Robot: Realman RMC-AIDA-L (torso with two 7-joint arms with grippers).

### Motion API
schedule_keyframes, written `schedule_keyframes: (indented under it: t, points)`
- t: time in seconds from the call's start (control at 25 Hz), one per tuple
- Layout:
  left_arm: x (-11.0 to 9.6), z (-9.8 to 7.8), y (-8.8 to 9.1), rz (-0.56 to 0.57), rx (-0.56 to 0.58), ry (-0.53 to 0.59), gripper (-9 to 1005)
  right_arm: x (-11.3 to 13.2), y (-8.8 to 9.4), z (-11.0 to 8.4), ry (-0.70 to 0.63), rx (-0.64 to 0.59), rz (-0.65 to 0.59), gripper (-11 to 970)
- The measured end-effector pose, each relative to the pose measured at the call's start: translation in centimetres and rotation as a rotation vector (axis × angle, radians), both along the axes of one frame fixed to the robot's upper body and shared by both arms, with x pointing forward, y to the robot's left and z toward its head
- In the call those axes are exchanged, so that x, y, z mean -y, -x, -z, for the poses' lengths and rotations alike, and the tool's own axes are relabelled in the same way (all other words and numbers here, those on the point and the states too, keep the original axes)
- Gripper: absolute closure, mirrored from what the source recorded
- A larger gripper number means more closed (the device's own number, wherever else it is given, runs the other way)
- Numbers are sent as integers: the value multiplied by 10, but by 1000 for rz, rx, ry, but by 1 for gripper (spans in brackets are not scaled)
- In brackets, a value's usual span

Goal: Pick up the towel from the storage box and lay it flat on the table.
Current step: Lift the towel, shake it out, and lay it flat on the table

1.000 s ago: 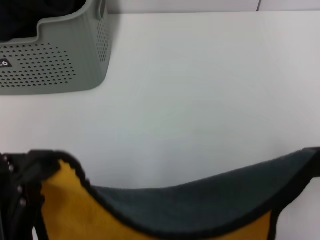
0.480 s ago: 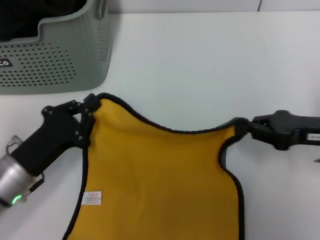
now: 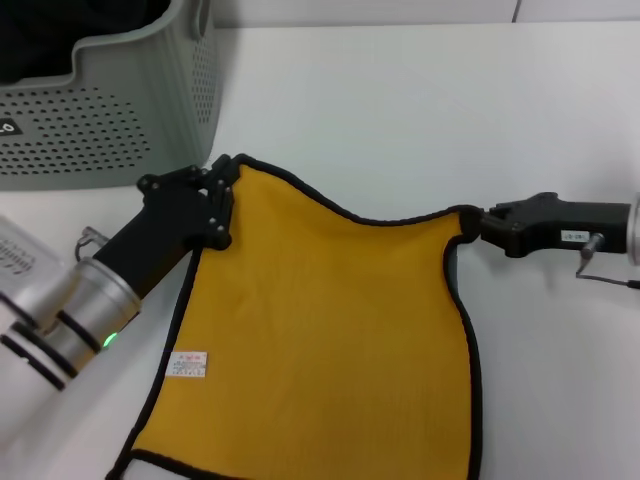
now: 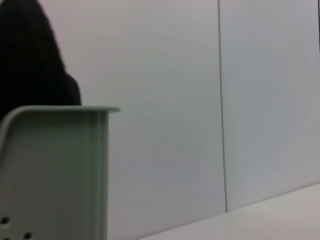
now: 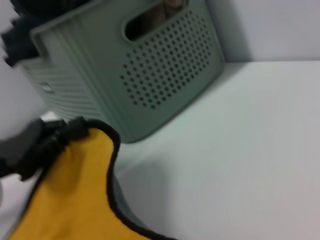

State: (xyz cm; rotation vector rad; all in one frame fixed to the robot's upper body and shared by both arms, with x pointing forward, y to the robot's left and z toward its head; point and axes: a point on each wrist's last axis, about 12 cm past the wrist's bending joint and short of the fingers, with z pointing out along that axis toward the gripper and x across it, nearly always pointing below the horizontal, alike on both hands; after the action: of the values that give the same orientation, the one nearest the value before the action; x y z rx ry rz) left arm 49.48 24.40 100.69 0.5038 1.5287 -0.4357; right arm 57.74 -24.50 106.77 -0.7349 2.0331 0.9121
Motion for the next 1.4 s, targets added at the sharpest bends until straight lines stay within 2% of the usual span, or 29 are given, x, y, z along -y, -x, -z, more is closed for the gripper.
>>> schedule_keyframes:
  t: [0.2, 0.36, 0.6, 0.88, 1.04, 1.32, 1.4]
  points:
    - [9, 0, -8, -5, 20, -63, 973, -16, -13, 1, 118, 44, -31, 921]
    - [12, 0, -12, -24, 14, -65, 973, -27, -19, -1, 174, 78, -66, 921]
    - [2, 2, -18, -130, -25, -36, 972, -27, -21, -4, 173, 95, -53, 920]
    - [4, 9, -27, -140, -83, -137, 964, -26, -21, -3, 174, 95, -46, 920]
    - [8, 12, -32, -131, -105, -190, 908, -26, -21, -4, 173, 94, -48, 919]
    - [2, 12, -29, -200, -114, -134, 791, -16, -16, -6, 150, 113, -7, 919]
    - [0, 12, -25, -205, -108, -120, 744, -11, -11, -10, 136, 131, -11, 836]
